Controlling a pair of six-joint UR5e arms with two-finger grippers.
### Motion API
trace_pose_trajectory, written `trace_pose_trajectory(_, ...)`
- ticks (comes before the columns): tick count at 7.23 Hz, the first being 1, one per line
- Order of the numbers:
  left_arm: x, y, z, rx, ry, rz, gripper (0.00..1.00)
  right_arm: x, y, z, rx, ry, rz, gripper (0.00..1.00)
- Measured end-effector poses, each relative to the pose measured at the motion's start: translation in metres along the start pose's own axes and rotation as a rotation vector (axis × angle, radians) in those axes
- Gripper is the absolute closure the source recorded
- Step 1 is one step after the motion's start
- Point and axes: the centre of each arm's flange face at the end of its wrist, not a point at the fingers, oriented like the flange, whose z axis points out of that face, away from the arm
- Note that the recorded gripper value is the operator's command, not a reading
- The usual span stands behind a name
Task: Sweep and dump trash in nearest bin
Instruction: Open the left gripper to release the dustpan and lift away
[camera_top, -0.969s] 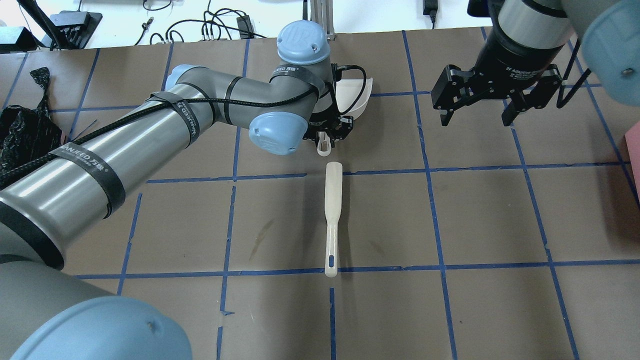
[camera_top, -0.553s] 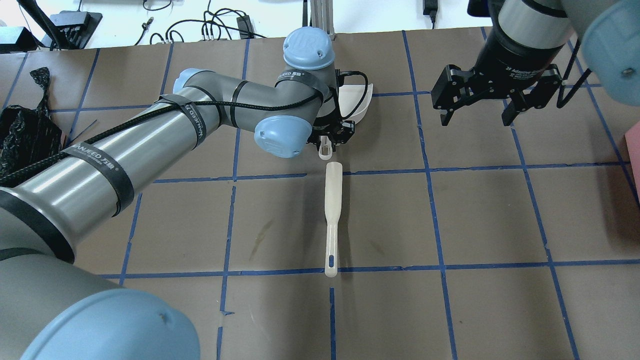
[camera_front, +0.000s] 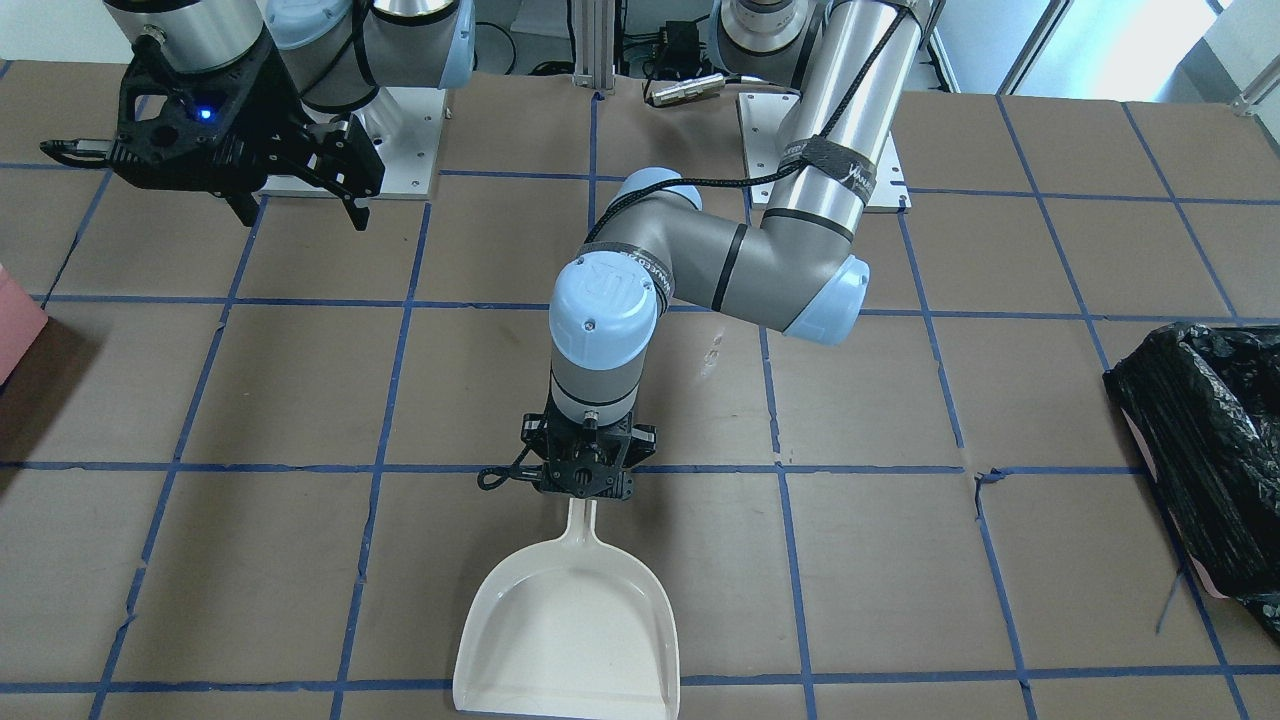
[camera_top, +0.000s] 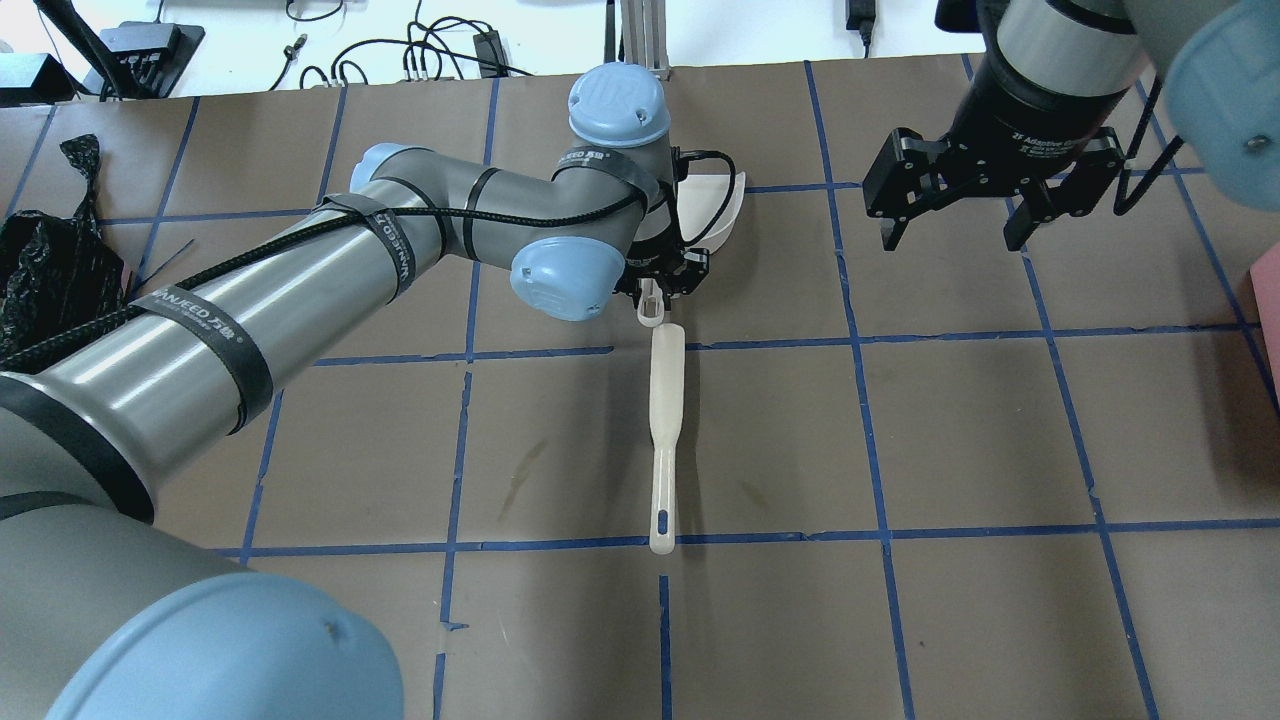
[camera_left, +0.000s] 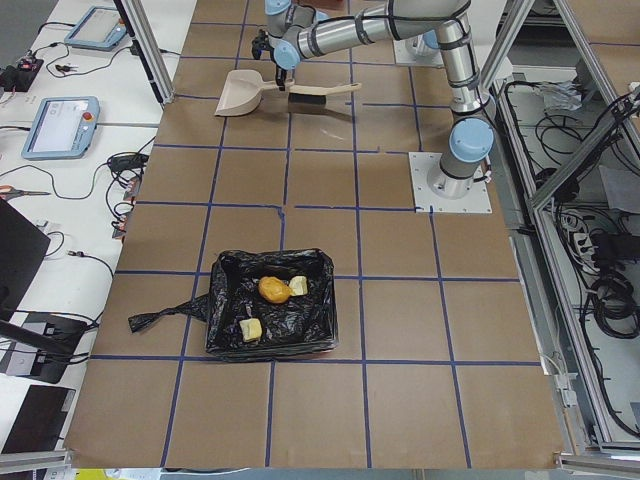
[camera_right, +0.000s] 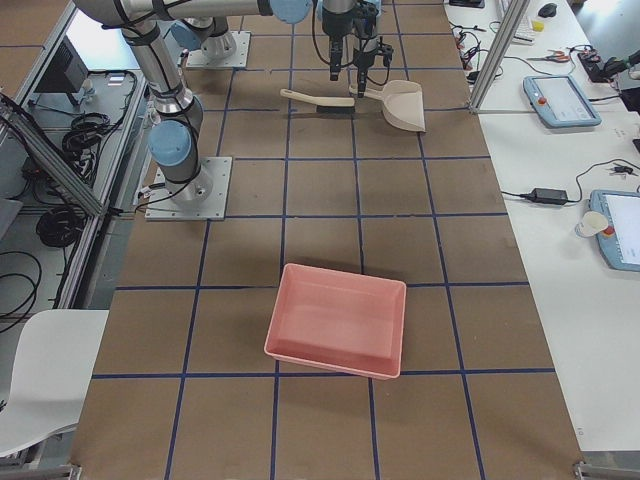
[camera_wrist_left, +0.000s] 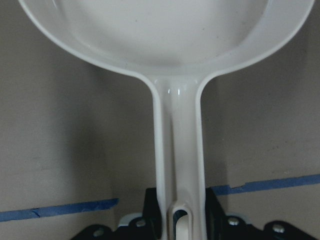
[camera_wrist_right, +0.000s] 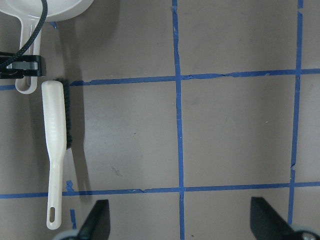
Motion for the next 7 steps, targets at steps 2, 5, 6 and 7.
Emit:
trace_pose_trajectory(2,0.0,0.001,0.0,-0.002,0.002,0.002,0.14,0.0,0.0,0.0,0.0,0.0,0.0,0.0)
trace_pose_trajectory(5,0.0,-0.001,-0.017,0.019,0.011,0.006,0.0,0.0,0.0,-0.001,0.002,0.0,0.0,0.0)
trace_pose_trajectory(6,-0.006,-0.002,-0.033,0.037,0.013,0.004,0.0,0.0,-0.001,-0.001,0.002,0.0,0.0,0.0)
trace_pose_trajectory(7,-0.022,-0.004,-0.048,0.032,0.008,-0.011,0.0,0.0,-0.001,-0.001,0.001,0.0,0.0,0.0)
